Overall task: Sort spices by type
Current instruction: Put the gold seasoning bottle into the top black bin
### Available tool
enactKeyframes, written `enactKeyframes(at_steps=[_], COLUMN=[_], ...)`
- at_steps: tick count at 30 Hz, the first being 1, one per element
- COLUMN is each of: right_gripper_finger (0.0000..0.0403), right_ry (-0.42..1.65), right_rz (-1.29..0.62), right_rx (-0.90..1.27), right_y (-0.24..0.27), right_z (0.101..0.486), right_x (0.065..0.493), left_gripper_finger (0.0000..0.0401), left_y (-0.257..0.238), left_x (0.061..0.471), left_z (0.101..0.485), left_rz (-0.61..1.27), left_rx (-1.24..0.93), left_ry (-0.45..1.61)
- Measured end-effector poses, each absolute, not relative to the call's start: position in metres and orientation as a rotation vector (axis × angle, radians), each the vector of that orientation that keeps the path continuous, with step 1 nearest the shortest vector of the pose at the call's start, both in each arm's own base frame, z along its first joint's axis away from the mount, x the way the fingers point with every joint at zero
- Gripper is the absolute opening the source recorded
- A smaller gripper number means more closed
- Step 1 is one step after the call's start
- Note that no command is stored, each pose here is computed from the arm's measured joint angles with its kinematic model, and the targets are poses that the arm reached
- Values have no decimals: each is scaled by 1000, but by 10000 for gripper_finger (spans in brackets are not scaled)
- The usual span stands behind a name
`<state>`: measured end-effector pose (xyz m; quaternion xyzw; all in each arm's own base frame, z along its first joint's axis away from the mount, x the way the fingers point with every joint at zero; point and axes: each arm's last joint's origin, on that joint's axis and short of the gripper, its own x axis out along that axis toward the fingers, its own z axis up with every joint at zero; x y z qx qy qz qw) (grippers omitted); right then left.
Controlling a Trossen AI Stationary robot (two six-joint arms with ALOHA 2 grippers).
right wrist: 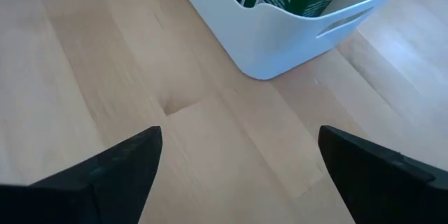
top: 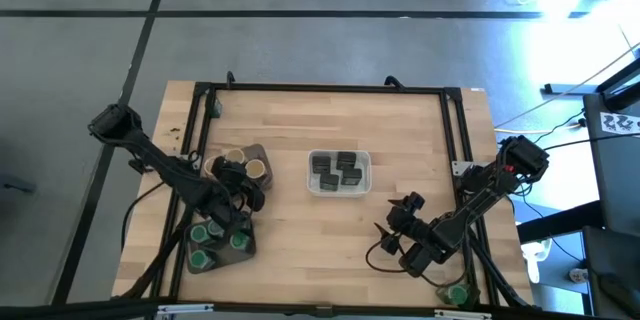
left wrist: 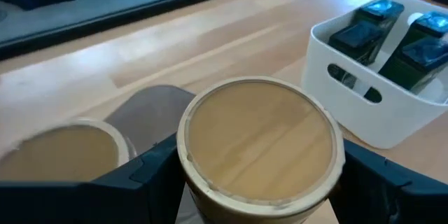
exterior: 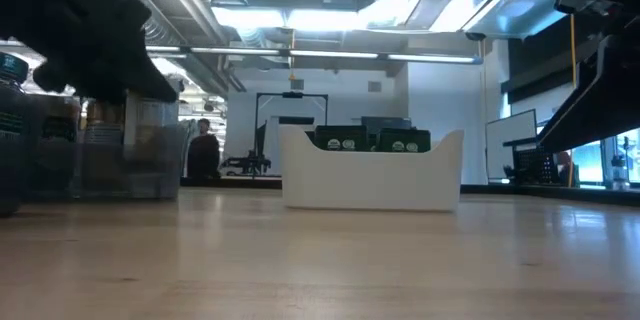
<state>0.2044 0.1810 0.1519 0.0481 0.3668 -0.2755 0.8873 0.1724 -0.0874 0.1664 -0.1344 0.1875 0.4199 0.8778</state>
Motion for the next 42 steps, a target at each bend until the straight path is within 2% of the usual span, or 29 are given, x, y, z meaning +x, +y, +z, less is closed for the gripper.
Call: enactKeyframes(at_steps=[6,28,36,42], right_gripper_finger=[383,383,383,383], right_ry=[755,774,795,803], right_rz=[-572,-548,-524,-520], right_rx=[104,152,185,185], right_y=[181,184,187,188], right_z=[152,152,150,153], right_x=[205,207,208,209], left_gripper_finger=[268,269,366,379], left_y=[-81,-82,-85,-89], left_x=[170,173,178,181], left_z=[154,153,162,198], left_rz=[882,854,826,740], left_rx=[-239,-232,-274,-273], left_ry=[374,400,440,455])
